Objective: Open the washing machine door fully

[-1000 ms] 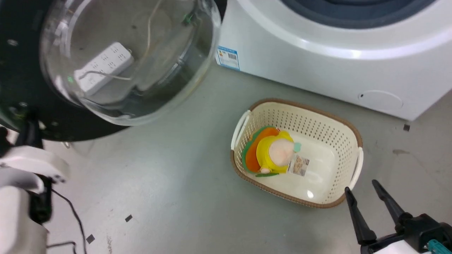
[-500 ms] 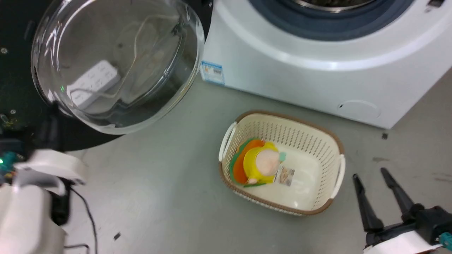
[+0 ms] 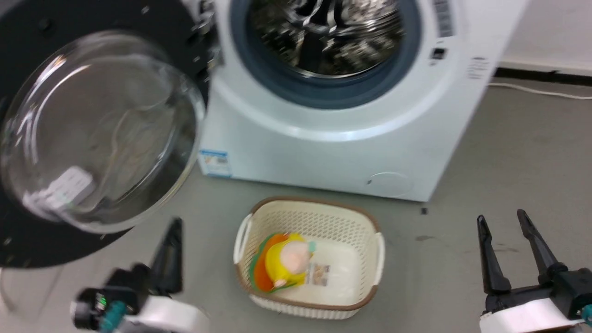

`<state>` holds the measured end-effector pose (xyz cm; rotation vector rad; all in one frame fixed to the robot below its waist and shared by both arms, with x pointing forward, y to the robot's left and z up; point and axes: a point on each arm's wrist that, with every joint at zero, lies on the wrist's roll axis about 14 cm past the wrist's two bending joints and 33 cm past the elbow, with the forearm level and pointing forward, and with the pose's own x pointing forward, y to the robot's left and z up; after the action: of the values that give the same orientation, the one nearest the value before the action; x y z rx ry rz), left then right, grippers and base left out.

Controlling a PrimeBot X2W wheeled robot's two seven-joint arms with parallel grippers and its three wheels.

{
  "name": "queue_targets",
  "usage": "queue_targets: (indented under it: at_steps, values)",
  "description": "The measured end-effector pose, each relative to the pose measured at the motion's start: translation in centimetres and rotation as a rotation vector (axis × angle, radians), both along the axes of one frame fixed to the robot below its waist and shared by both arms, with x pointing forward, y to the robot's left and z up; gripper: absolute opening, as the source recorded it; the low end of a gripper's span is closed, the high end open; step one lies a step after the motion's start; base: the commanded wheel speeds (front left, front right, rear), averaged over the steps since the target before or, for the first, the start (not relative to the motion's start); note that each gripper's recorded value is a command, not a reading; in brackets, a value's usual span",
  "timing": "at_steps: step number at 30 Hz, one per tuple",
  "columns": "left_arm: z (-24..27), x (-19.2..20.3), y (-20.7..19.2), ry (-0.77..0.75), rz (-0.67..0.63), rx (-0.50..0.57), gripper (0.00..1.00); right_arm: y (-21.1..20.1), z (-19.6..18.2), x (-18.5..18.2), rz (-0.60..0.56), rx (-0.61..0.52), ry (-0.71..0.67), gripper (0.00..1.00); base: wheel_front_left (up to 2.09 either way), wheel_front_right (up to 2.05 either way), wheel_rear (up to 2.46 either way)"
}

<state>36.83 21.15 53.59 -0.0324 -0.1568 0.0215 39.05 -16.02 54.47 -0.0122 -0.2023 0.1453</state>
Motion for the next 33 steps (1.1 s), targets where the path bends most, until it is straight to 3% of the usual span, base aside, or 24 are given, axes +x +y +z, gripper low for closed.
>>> queue_targets:
  at_steps: [2, 8, 9, 10, 11, 30, 31, 33]
  values:
    - [-0.8, -0.4, -2.7, 0.019, -0.062, -0.003, 0.00, -1.3, 0.5, -1.4, -0.042, -0.008, -0.012, 1.00, 0.00, 0.00, 0.00]
    - [-1.9, -1.0, -5.6, 0.051, -0.123, -0.010, 0.00, -3.0, -1.0, -4.2, -0.101, -0.004, 0.044, 1.00, 0.00, 0.00, 0.00]
    - [-2.4, -1.3, -6.4, 0.066, -0.136, -0.004, 0.20, -3.6, -1.6, -5.0, -0.121, -0.003, 0.064, 1.00, 0.00, 0.00, 0.00]
    - [-2.4, -1.3, -6.4, 0.066, -0.136, -0.004, 0.85, -3.6, -1.6, -5.0, -0.121, -0.003, 0.064, 1.00, 0.00, 0.00, 0.00]
    - [-3.0, -1.4, -6.9, 0.083, -0.143, 0.013, 1.00, -4.0, -2.4, -5.7, -0.134, -0.001, 0.089, 1.00, 0.00, 0.00, 0.00]
    - [-3.0, -1.4, -6.8, 0.082, -0.117, 0.015, 1.00, -4.0, -4.5, -6.2, -0.136, 0.034, 0.150, 1.00, 0.00, 0.00, 0.00]
    - [-3.0, -1.4, -6.8, 0.082, -0.118, 0.013, 0.00, -4.0, -4.5, -6.2, -0.135, 0.035, 0.149, 0.00, 0.00, 0.00, 0.00]
    - [-3.1, -1.4, -6.8, 0.084, -0.120, 0.013, 0.00, -4.0, -4.5, -6.2, -0.135, 0.035, 0.149, 0.00, 0.00, 0.00, 0.00]
